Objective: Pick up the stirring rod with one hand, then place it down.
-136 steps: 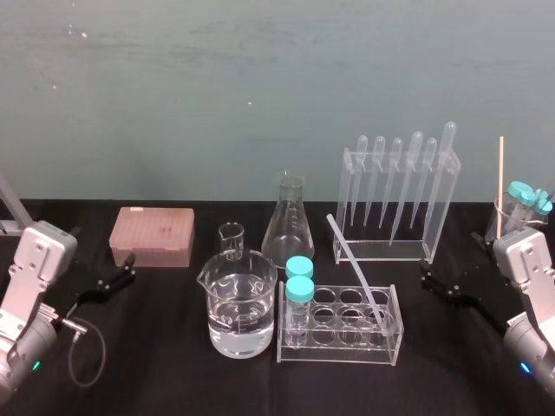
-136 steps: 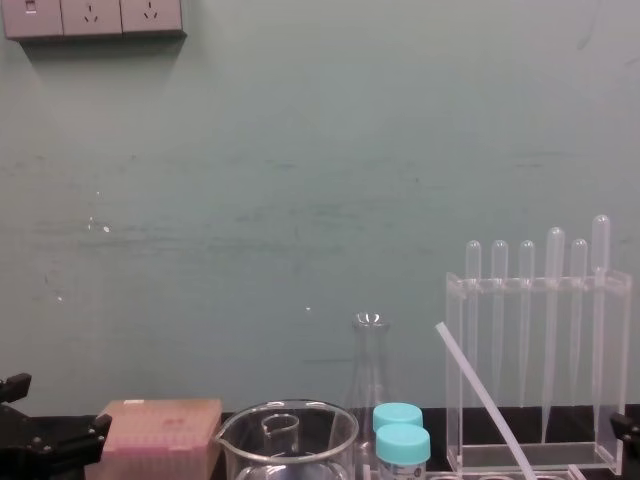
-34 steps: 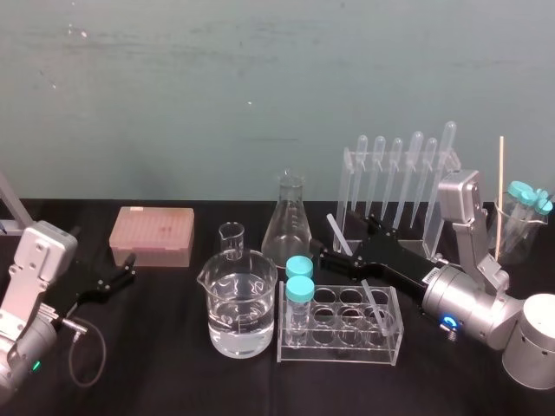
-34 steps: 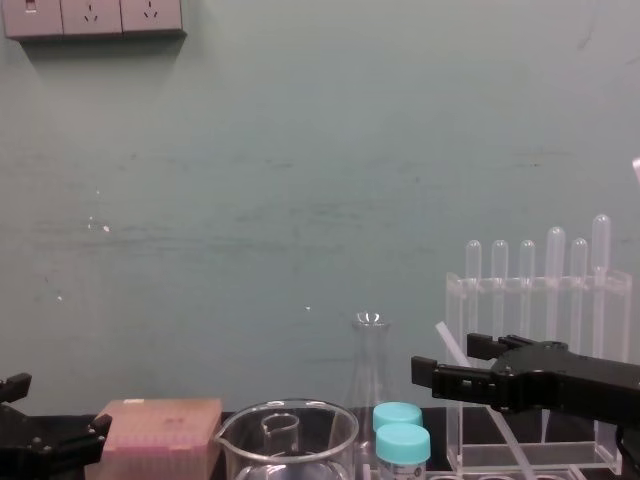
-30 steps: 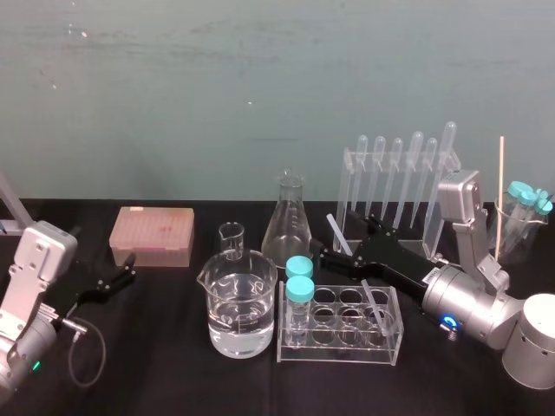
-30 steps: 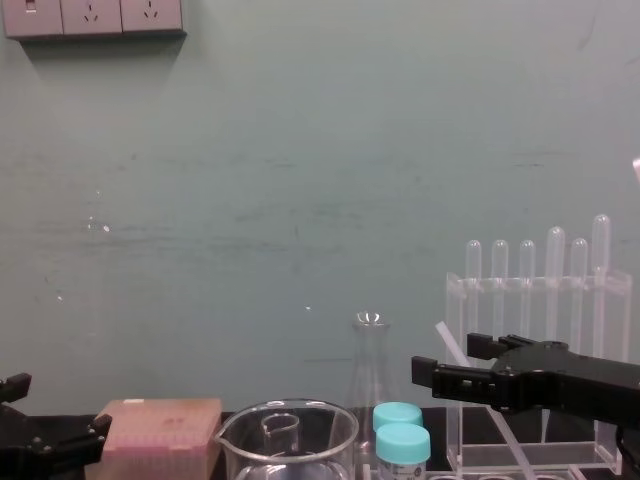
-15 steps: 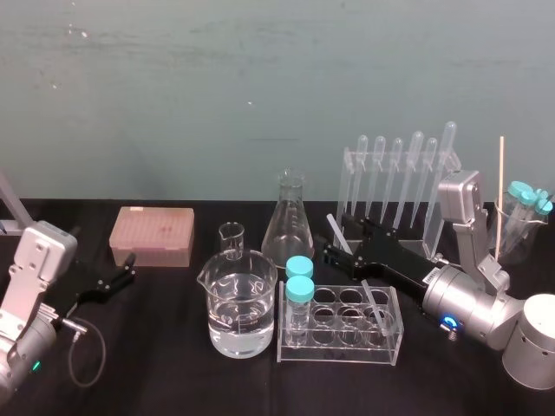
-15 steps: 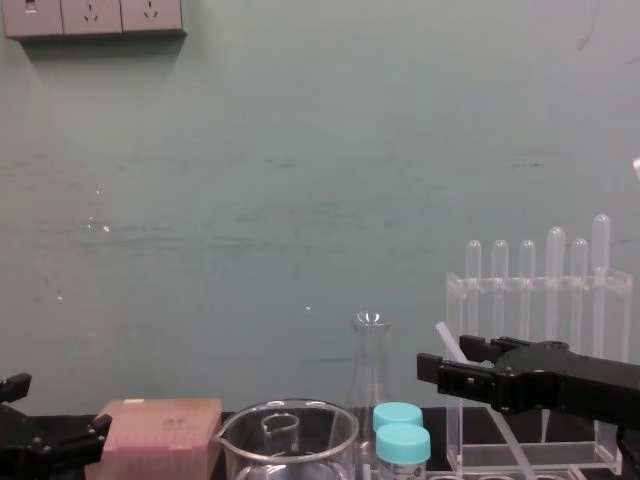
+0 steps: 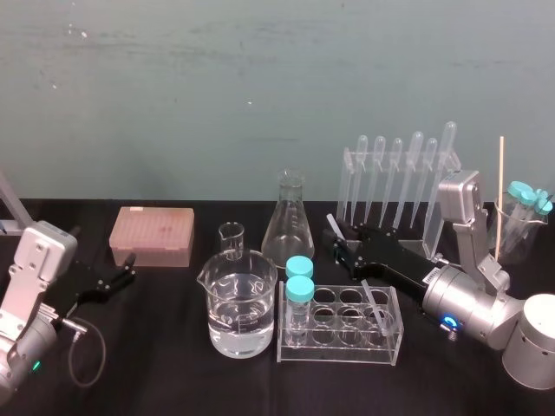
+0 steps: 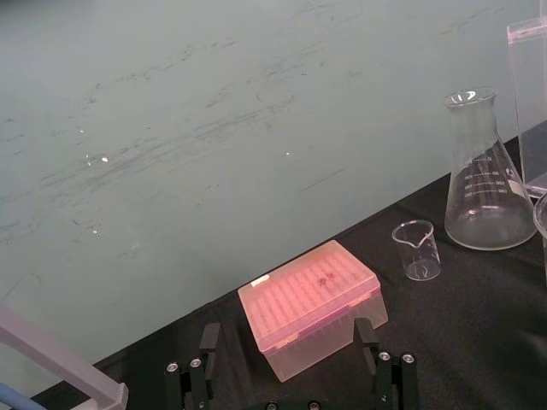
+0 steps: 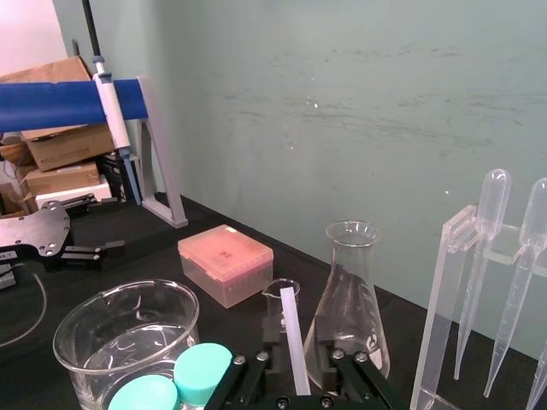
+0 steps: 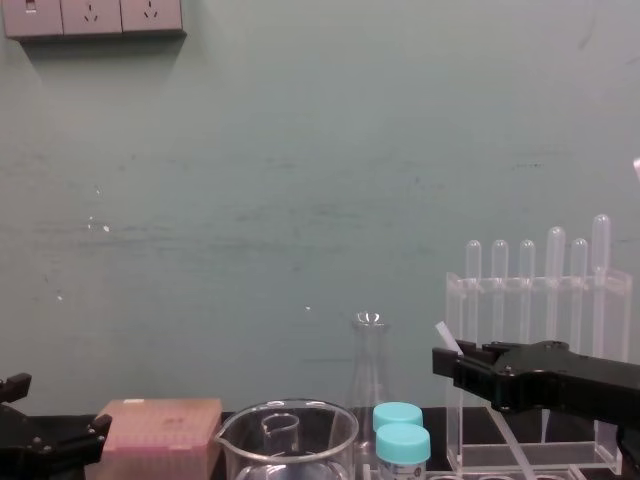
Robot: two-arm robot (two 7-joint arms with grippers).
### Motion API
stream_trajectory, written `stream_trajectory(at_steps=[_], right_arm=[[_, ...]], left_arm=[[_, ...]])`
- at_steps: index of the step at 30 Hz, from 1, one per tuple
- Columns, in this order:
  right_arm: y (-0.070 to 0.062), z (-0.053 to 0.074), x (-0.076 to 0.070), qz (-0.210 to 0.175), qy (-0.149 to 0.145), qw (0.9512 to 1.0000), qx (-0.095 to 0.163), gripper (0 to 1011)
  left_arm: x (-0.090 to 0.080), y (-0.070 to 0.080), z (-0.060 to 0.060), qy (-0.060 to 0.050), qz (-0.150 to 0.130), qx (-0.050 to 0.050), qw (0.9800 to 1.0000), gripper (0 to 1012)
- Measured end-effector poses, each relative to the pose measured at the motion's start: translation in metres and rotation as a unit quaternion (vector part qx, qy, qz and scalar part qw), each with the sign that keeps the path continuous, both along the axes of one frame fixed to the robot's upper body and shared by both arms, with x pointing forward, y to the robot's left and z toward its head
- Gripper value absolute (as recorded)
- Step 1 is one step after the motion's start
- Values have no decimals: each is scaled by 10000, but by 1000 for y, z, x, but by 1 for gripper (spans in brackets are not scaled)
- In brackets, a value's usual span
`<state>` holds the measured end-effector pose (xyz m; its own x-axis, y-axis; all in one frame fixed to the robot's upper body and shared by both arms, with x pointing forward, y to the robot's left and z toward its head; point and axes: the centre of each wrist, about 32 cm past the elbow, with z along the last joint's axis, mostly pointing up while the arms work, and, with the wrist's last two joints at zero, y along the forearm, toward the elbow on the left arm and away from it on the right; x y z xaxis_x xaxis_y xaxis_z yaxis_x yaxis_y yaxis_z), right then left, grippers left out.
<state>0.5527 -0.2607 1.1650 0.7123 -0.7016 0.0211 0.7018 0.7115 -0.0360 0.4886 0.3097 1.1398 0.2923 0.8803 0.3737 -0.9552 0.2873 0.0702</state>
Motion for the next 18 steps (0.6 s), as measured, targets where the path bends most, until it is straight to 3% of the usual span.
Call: stream_trajectory(at_steps=[5, 8, 13, 18], right_arm=[[0, 0, 0, 0, 0, 10000, 0, 123], [0, 0, 0, 0, 0, 10000, 0, 69], [0, 0, 0, 0, -47, 10000, 10, 69], [-3, 2, -1, -79, -505, 9985, 192, 69]], left_arm=[[0, 0, 0, 0, 0, 0, 10000, 1000], [0, 0, 0, 0, 0, 0, 10000, 1000], [0, 0, 0, 0, 0, 0, 10000, 1000], [0, 0, 0, 0, 0, 0, 10000, 1000]])
